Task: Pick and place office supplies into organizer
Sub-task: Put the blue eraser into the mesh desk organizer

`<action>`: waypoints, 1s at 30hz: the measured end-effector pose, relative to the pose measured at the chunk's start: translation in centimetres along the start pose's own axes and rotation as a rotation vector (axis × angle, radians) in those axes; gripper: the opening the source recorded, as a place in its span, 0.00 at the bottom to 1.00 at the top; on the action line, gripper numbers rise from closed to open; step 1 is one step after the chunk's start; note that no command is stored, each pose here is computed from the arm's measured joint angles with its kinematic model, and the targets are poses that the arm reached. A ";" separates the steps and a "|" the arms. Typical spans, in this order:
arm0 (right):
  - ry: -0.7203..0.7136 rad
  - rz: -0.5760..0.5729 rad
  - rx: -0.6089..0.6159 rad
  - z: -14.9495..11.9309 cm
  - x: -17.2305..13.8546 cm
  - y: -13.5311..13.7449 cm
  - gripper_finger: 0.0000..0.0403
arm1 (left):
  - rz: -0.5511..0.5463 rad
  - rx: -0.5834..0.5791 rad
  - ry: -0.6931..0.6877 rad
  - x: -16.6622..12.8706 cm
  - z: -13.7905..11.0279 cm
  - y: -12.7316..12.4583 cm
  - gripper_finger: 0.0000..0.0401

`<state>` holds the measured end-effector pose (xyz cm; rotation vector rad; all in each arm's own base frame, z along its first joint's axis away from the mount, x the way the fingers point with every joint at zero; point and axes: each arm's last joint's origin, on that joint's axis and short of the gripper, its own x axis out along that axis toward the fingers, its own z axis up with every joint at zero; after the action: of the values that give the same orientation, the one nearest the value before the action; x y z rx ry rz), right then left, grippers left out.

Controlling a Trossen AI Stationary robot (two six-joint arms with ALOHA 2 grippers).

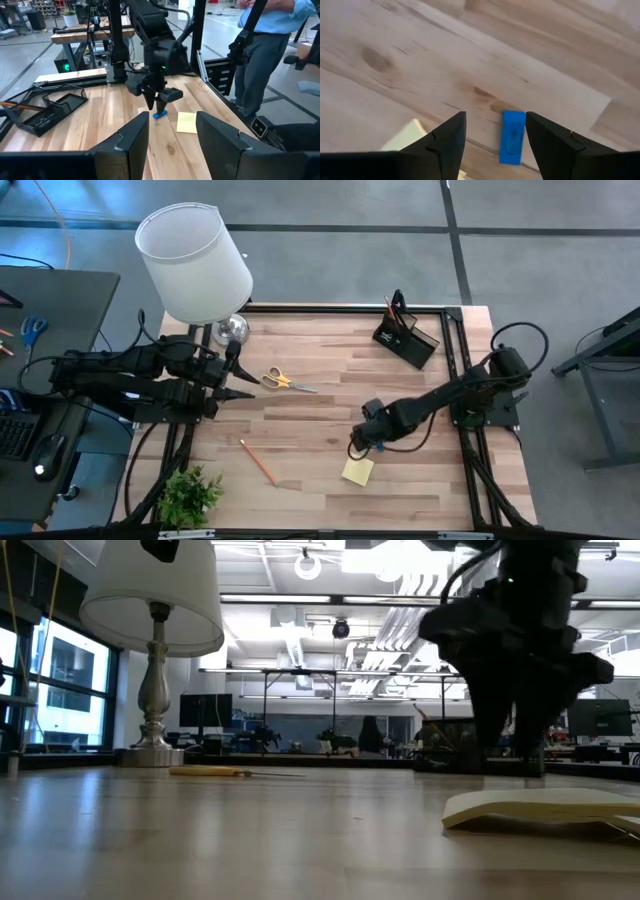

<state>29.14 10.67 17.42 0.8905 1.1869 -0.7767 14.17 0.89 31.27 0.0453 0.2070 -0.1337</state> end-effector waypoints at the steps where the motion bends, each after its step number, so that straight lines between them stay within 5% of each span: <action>1: 0.002 -0.015 -0.009 -0.3 0.3 0.1 0.49 | 0.000 0.000 -0.001 0.0 0.0 0.0 0.38; 9: 0.037 -0.095 -0.063 -2.1 2.7 1.6 0.49 | -0.003 -0.006 -0.008 -0.1 0.1 0.0 0.38; 22: -0.010 -0.202 -0.096 -2.0 0.7 2.5 0.49 | -0.007 -0.008 -0.009 -0.1 0.1 -0.1 0.38; 30: 0.026 -0.215 -0.093 -2.5 2.7 2.1 0.49 | -0.026 -0.013 -0.011 -0.2 0.1 -0.1 0.38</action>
<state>30.50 13.71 14.84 0.7050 1.3457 -0.8770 13.97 0.80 31.38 0.0289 0.1979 -0.1585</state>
